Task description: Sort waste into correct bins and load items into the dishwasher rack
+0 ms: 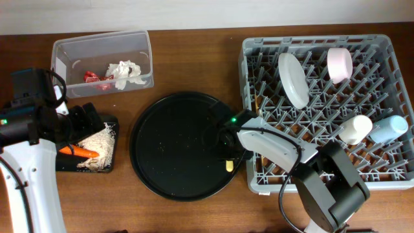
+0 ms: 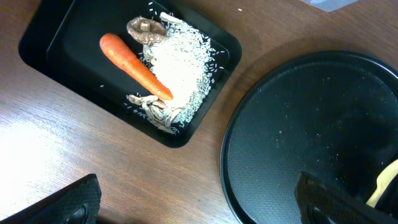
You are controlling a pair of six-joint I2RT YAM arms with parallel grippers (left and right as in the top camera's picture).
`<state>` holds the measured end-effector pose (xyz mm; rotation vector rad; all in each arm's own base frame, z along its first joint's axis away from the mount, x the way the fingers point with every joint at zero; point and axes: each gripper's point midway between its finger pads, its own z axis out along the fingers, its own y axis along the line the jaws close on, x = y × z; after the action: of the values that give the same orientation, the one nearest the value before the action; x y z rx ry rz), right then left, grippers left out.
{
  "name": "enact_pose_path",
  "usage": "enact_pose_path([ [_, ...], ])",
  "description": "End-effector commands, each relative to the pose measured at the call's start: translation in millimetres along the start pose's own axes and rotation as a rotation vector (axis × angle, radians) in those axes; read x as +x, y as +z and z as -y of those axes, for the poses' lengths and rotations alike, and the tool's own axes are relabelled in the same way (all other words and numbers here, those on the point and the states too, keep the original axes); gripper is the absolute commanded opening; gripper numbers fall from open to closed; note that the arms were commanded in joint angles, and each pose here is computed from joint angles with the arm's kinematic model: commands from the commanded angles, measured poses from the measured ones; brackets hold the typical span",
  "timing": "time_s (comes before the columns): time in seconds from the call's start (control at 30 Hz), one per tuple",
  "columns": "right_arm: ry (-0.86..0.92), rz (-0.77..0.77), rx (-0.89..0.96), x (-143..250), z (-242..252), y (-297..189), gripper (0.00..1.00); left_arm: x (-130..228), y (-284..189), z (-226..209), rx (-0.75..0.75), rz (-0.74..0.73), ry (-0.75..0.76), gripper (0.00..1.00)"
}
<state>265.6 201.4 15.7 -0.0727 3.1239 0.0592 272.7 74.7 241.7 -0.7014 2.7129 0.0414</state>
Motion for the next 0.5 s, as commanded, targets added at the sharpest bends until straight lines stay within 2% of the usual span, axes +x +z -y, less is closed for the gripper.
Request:
enact_pose_path([
  [0.0, 0.018, -0.04, 0.031, 12.0, -0.2, 13.0, 0.51, 0.1, -0.4, -0.4, 0.006, 0.002, -0.007, 0.99],
  [0.1, 0.039, -0.072, 0.062, 19.3, -0.7, 26.1, 0.49, 0.2, -0.4, -0.4, 0.006, 0.002, -0.007, 0.99],
  [0.2, 0.062, -0.069, 0.069, 19.7, -0.4, 26.3, 0.34, 0.2, -0.4, -0.4, 0.006, 0.002, -0.006, 0.99],
  [0.23, 0.111, -0.065, 0.076, 19.5, 0.0, 27.3, 0.22, 0.3, -0.4, -0.4, 0.006, 0.002, -0.006, 0.99],
  [0.47, 0.112, -0.034, 0.072, 12.0, -2.0, 22.0, 0.12, 0.3, -0.4, -0.4, 0.006, 0.002, -0.007, 0.99],
])
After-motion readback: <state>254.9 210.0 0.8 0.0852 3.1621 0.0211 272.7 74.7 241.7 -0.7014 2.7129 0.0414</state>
